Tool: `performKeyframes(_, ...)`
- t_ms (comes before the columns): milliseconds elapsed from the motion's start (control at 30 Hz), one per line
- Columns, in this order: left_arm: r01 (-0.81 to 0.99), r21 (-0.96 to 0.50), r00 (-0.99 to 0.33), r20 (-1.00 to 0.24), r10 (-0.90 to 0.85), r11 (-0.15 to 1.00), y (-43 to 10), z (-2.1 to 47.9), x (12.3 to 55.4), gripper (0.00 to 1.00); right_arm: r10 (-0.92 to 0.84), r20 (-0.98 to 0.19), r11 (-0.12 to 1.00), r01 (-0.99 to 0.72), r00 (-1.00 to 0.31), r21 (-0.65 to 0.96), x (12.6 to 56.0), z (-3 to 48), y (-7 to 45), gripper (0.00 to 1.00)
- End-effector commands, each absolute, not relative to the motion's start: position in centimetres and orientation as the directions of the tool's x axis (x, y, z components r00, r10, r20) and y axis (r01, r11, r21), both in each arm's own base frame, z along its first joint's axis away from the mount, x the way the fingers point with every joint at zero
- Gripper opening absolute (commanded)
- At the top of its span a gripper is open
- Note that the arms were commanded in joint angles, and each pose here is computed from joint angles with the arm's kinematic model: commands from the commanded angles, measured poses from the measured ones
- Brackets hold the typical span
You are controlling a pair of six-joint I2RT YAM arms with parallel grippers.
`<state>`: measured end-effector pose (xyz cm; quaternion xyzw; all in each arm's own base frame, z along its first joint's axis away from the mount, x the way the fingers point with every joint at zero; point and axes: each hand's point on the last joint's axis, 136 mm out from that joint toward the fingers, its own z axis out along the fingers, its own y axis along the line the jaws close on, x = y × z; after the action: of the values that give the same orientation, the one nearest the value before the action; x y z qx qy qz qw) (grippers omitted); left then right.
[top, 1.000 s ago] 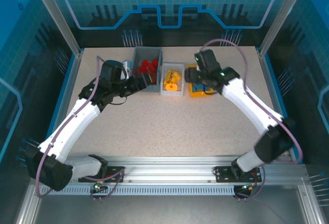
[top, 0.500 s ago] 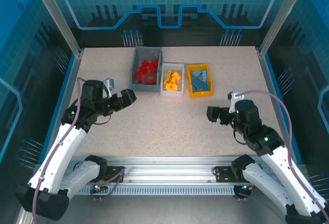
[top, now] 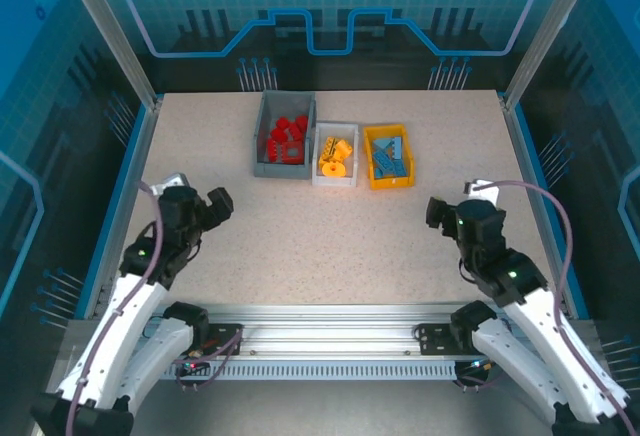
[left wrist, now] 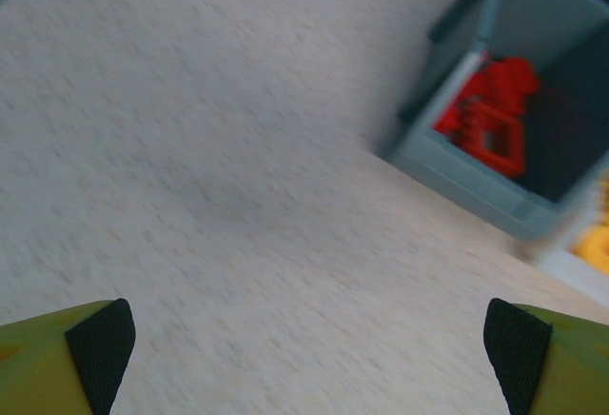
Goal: Sort the legos into containers by color
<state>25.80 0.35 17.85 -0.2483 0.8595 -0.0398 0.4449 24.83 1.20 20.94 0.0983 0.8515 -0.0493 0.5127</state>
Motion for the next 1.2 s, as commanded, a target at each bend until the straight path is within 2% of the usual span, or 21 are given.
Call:
performKeyframes(0, -0.43, -0.145, -0.329, -0.894, -0.304, 0.891, 3.6, 18.0, 28.1, 0.99, -0.026, -0.949, 0.96, 0.257, -0.313, -0.111, 27.8, 21.7, -0.2, 1.0)
performKeyframes(100, -0.387, -0.099, -0.297, -0.928, -0.226, 0.917, 3.8, 16.5, 29.8, 0.99, -0.072, -0.95, 0.953, 0.26, -0.304, -0.156, 29.5, 19.1, -1.0, 1.0)
performKeyframes(267, -0.343, -0.069, -0.327, -0.926, -0.188, 0.937, 4.1, 13.3, 32.7, 0.99, -0.027, -0.919, 0.961, 0.241, -0.393, -0.131, 31.3, 14.3, -2.5, 1.0)
performKeyframes(400, -0.267, -0.071, -0.375, -0.911, -0.171, 0.961, 2.9, 11.3, 35.4, 0.99, -0.015, -0.927, 0.98, 0.179, -0.374, -0.088, 33.2, 12.5, -2.1, 1.0)
performKeyframes(500, -0.237, -0.121, -0.311, -0.93, -0.193, 0.964, 2.3, 11.9, 37.2, 0.99, 0.007, -0.901, 0.988, 0.142, -0.433, -0.061, 34.8, 11.6, -1.7, 1.0)
performKeyframes(600, -0.179, -0.064, -0.336, -0.934, -0.122, 0.982, 1.6, 11.7, 38.8, 0.99, 0.028, -0.929, 0.992, 0.122, -0.37, -0.019, 36.2, 12.1, -1.2, 1.0)
performKeyframes(767, -0.179, -0.096, -0.252, -0.957, -0.14, 0.979, 2.3, 9.8, 38.2, 0.99, 0.006, -0.958, 0.997, 0.078, -0.286, -0.017, 37.5, 12.1, -0.5, 1.0)
performKeyframes(800, -0.153, -0.092, -0.198, -0.973, -0.121, 0.984, 2.1, 10.3, 38.1, 0.99, 0.001, -0.96, 0.998, 0.062, -0.28, -0.017, 37.7, 11.6, -0.2, 1.0)
performKeyframes(900, -0.145, -0.094, -0.225, -0.966, -0.126, 0.985, 1.8, 10.1, 38.2, 0.99, -0.027, -0.964, 0.999, 0.026, -0.264, -0.036, 37.7, 10.4, 0.4, 1.0)
performKeyframes(1033, -0.119, -0.085, -0.314, -0.942, -0.118, 0.989, 1.2, 9.4, 39.5, 0.99, -0.033, -0.94, 0.999, 0.003, -0.339, -0.037, 38.8, 9.8, 0.8, 1.0)
performKeyframes(1167, -0.118, -0.084, -0.31, -0.944, -0.117, 0.989, 1.2, 9.5, 39.5, 0.99, -0.058, -0.927, 0.998, 0.004, -0.372, -0.064, 39.5, 9.6, 1.2, 1.0)
